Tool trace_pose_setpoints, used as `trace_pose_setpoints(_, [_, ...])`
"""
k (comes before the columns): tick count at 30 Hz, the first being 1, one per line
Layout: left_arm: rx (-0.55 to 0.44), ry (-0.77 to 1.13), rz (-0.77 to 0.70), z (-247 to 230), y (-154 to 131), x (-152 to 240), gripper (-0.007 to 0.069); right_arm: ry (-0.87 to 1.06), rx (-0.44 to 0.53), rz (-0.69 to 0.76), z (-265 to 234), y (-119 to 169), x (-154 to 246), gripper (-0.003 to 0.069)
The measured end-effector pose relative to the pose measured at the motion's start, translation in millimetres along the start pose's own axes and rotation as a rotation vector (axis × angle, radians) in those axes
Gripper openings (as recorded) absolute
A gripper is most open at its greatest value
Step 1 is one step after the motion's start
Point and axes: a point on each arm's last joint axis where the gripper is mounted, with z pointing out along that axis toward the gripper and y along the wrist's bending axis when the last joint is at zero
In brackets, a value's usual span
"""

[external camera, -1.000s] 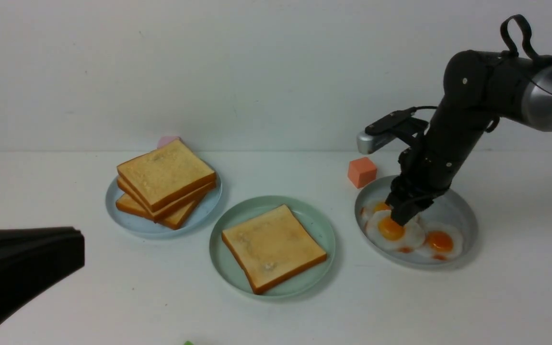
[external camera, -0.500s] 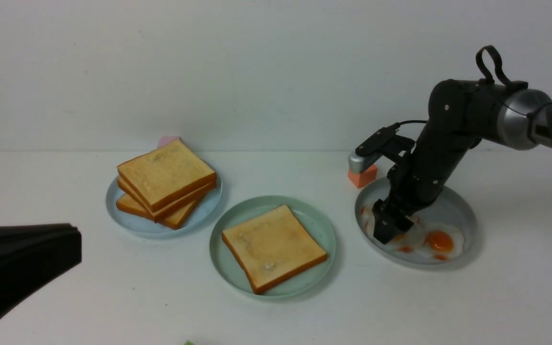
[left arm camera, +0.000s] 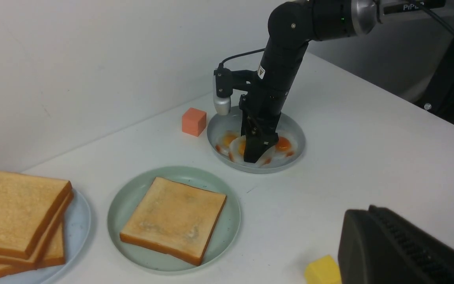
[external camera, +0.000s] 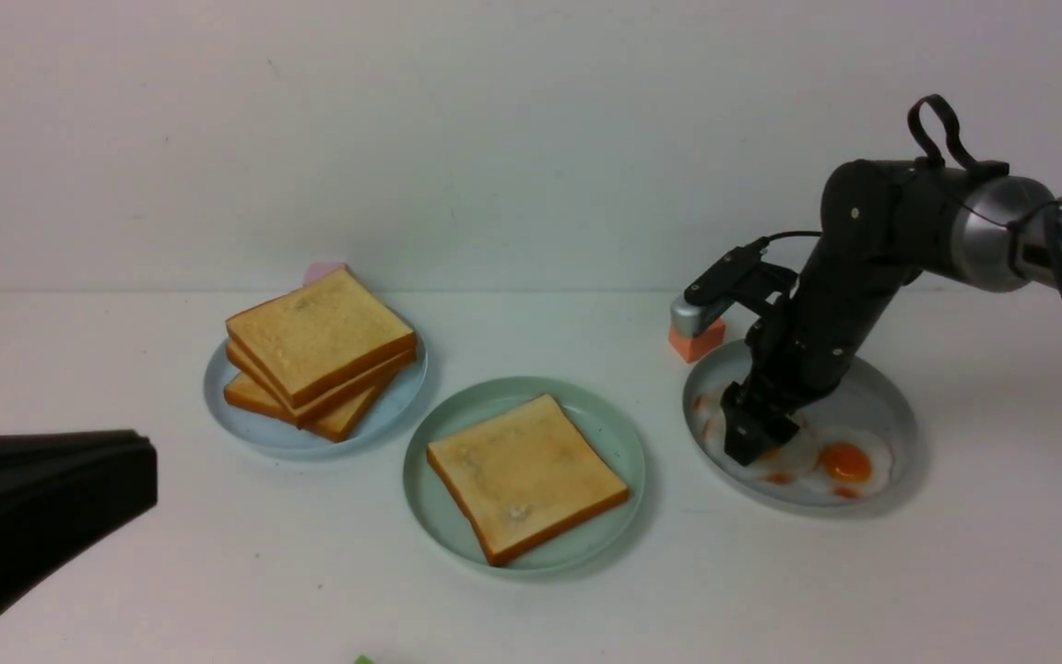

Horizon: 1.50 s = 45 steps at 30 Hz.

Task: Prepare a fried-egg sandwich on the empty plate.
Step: Use the right arm to grab a fried egg, then use the right arm to place the fried egg on the slice of bread in the middle

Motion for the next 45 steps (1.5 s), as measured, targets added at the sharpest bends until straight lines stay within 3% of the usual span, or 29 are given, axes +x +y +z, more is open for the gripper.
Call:
trace_pose_setpoints(5, [0.0, 0.0, 0.0, 0, 0, 0, -0.0002, -0.002, 0.016, 0.06, 0, -2, 0, 0.0463])
trace_pose_setpoints(16, [0.0, 0.0, 0.0, 0, 0, 0, 0.0001, 0.025, -0.003, 0.137, -8, 2, 2, 0.0461])
trace_pose_setpoints(25, [0.0, 0.0, 0.0, 0, 0, 0, 0.0007, -0.001, 0.013, 0.134, -43, 7, 0, 0.0461])
trace_pose_setpoints(30, [-0.001, 0.0, 0.002, 0, 0, 0, 0.0011, 0.002, 0.0, 0.218, -54, 11, 1, 0.0461])
trace_pose_setpoints(33, [-0.006, 0.0, 0.011, 0, 1, 0, 0.0013, -0.059, -0.06, 0.242, -66, 26, -9, 0.0461])
trace_pose_setpoints(38, [-0.011, 0.0, 0.019, 0, 1, 0, 0.0016, -0.166, -0.178, 0.189, -77, 79, -41, 0.0458])
trace_pose_setpoints(42, [-0.011, 0.0, 0.019, 0, 1, 0, 0.0018, -0.241, -0.191, 0.101, -71, 124, -66, 0.0459])
trace_pose_setpoints(45, [-0.011, 0.0, 0.019, 0, 1, 0, 0.002, -0.264, -0.188, 0.08, -62, 138, -75, 0.0459])
